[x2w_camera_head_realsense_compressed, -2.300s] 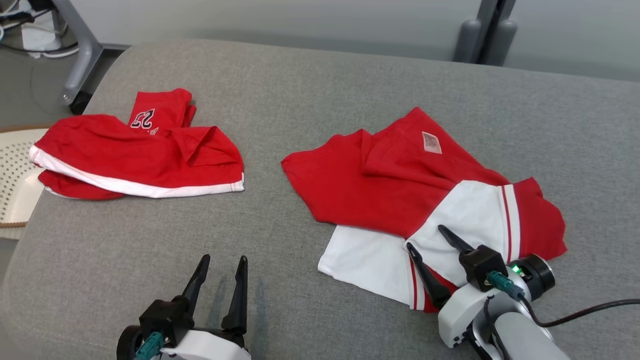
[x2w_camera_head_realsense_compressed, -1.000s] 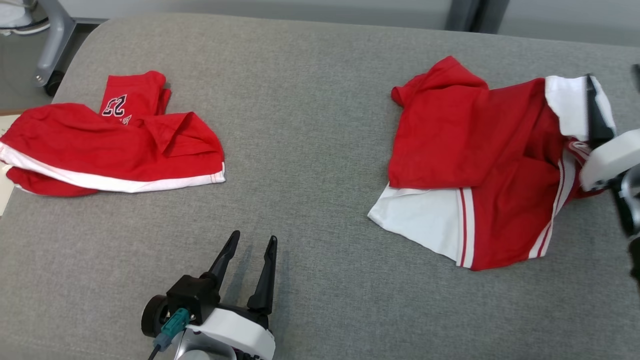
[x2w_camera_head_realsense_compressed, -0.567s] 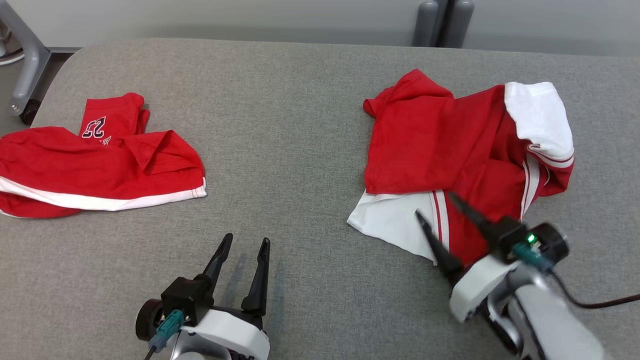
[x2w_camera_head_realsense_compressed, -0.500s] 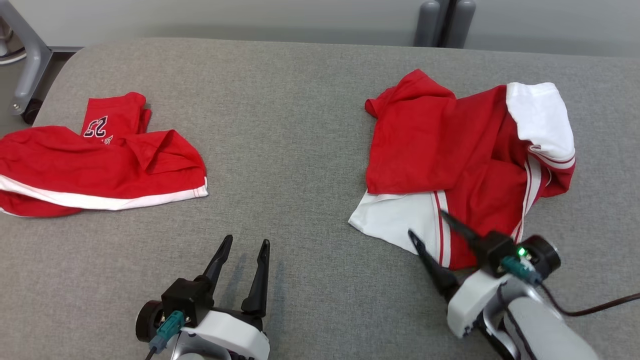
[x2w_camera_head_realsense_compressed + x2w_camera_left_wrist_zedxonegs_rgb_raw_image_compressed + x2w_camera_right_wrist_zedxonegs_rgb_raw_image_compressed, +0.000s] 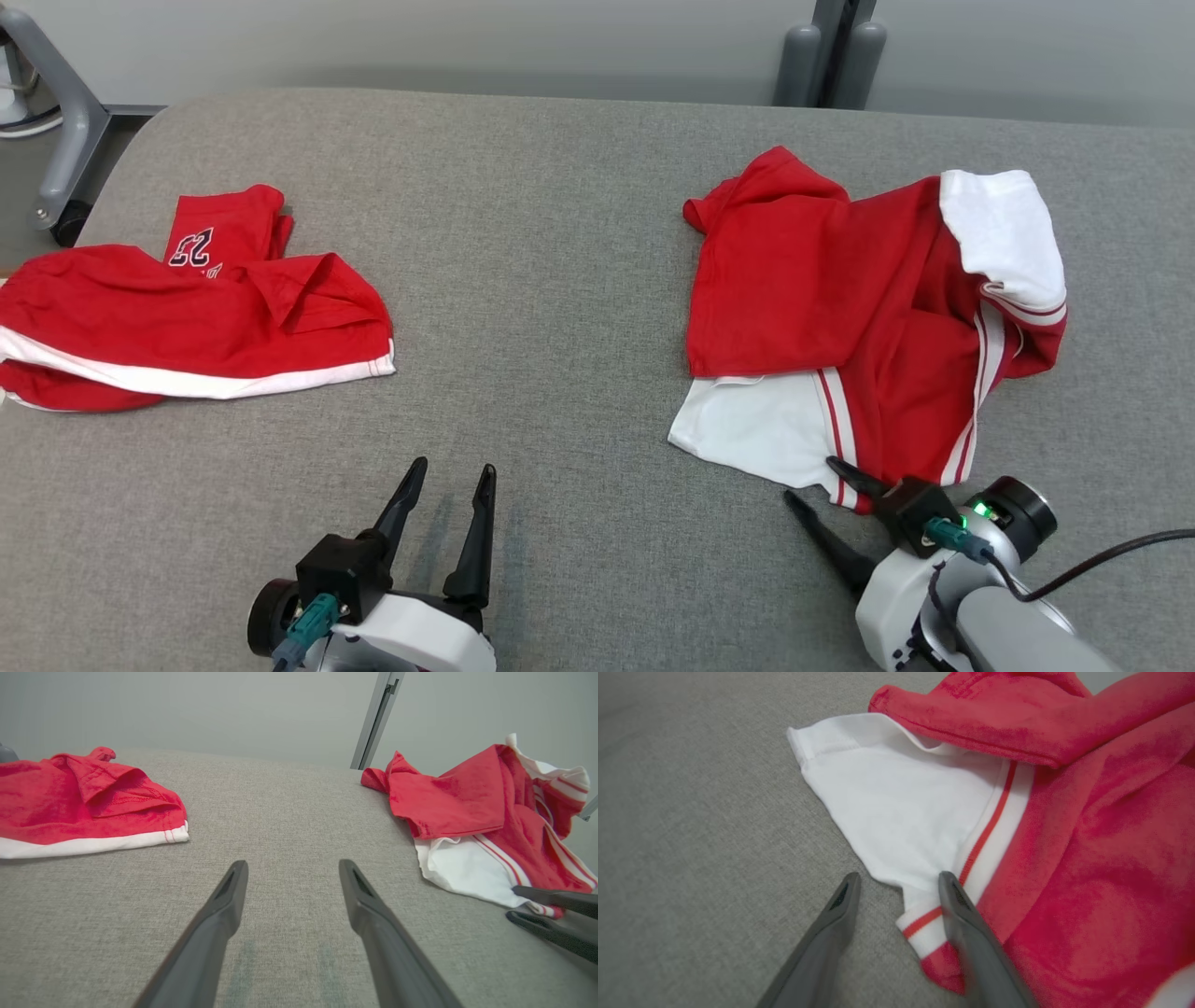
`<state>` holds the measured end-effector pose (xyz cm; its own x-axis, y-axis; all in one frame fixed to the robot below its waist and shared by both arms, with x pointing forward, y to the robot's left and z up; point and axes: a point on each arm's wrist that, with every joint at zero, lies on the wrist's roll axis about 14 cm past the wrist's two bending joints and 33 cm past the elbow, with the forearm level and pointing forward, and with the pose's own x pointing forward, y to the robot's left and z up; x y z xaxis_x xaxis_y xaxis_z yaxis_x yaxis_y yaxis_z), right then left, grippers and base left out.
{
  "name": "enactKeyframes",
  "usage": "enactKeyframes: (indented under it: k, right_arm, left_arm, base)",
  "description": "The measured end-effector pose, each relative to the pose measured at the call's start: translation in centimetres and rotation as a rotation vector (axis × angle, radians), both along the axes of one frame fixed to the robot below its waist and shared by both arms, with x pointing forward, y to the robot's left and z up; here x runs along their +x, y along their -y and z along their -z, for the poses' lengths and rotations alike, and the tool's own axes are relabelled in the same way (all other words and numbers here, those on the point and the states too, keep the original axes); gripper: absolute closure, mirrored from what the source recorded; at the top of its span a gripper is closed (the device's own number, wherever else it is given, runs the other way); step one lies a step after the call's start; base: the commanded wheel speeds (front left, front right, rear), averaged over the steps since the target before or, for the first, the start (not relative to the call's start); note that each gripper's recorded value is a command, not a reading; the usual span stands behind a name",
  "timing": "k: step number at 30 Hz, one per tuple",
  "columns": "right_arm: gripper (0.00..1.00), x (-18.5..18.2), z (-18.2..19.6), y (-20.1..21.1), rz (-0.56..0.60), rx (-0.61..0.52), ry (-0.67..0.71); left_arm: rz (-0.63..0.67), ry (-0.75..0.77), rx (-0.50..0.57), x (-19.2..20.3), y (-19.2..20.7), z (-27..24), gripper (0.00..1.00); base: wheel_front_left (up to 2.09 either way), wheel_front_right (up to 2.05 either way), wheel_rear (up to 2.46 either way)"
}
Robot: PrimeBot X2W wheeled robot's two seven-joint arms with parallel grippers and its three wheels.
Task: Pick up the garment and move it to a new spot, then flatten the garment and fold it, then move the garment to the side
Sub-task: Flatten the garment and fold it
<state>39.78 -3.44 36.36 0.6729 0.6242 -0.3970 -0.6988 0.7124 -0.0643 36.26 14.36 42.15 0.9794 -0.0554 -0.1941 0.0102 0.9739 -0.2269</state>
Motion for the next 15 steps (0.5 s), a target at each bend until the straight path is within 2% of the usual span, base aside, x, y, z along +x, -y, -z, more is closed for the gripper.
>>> enactKeyframes:
  k: [3,6,14,15]
  right_arm:
    - [1.0,0.8,-0.2,1.4,0.035,-0.025,0.014]
    - [1.0,1.3,-0.4,4.7,0.111,-0.062,0.023]
    - [1.0,-0.1,-1.8,13.5,0.303,-0.114,0.063]
    - [0.87,-0.1,-1.8,13.5,0.303,-0.114,0.063]
  left_arm:
    - [0.015,0.01,0.002,0.1,0.3,-0.3,0.0]
    - [0.025,0.021,0.002,0.2,0.6,-0.6,0.0]
    - [0.103,0.039,-0.015,0.7,3.0,-1.0,0.0]
    - [0.103,0.039,-0.015,0.7,3.0,-1.0,0.0]
  base:
    - [0.0,0.0,0.0]
    - [0.0,0.0,0.0]
    - [0.0,0.0,0.0]
    - [0.0,0.0,0.0]
